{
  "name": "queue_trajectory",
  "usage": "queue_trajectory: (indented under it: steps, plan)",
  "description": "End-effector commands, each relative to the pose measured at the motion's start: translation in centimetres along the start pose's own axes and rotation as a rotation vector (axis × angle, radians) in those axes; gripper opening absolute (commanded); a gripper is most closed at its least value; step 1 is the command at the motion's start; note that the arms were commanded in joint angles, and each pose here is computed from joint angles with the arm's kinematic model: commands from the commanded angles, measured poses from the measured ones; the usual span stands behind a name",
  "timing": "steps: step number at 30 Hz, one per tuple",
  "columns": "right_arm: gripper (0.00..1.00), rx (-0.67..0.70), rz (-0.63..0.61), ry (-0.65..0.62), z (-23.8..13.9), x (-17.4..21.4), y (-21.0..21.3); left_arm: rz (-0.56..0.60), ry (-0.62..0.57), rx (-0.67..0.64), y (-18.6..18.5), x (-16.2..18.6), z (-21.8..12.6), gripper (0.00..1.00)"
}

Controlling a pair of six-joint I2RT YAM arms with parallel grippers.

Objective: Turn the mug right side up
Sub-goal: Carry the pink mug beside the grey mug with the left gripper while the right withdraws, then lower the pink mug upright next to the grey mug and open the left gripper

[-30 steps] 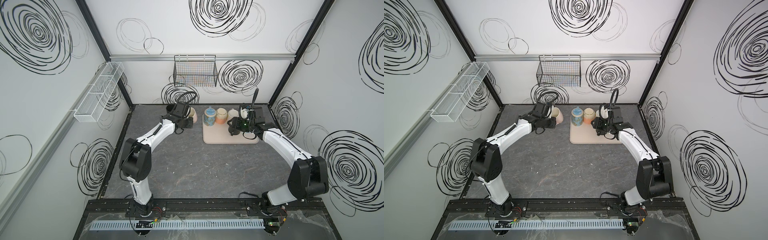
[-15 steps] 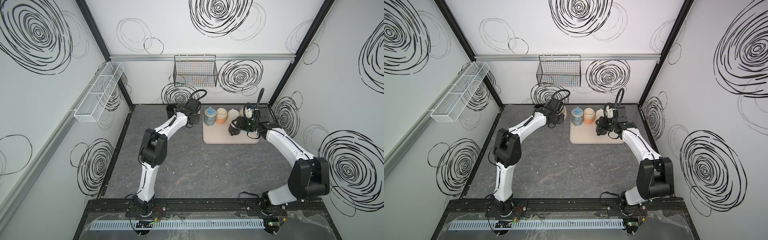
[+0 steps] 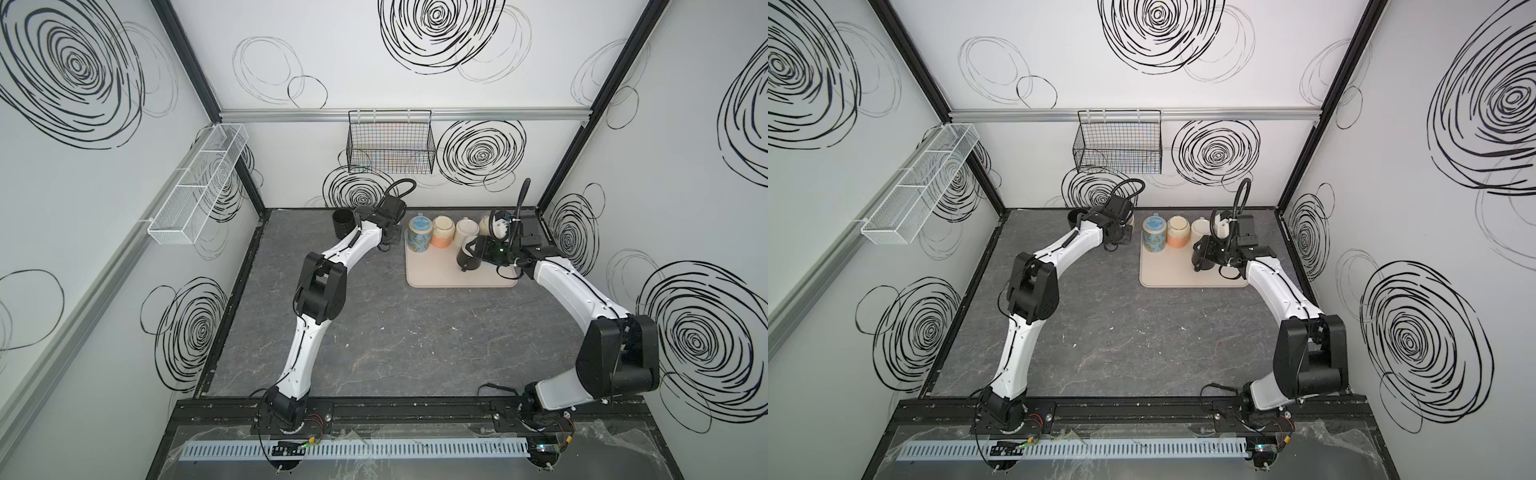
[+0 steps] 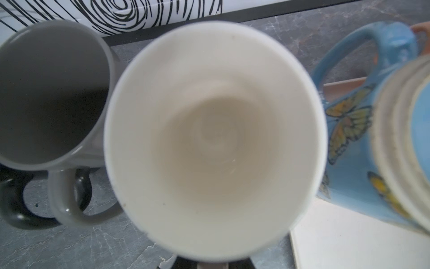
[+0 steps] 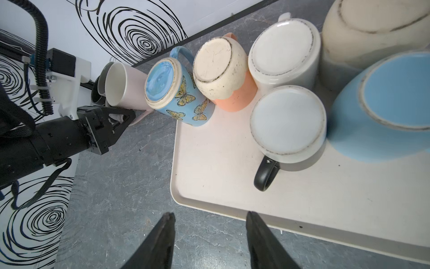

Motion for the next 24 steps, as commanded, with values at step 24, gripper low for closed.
queue_trajectory:
  steps: [24]
  plan:
    - [0.53,0.010,0.000,0.029,-1.0,1.0,-0.8,-0.061,-0.103,-0.058,0.9,-1.8,2.0,0.23]
Point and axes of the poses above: each gripper's point midway between its finger pads, its own z axis out along the fingers, its own y axis along the line the jaws close on, x = y × z, the point moved 10 cm from there along -z, back along the fingers, and after that the axes turned 13 degrees about -z, right-handed, at the moved point
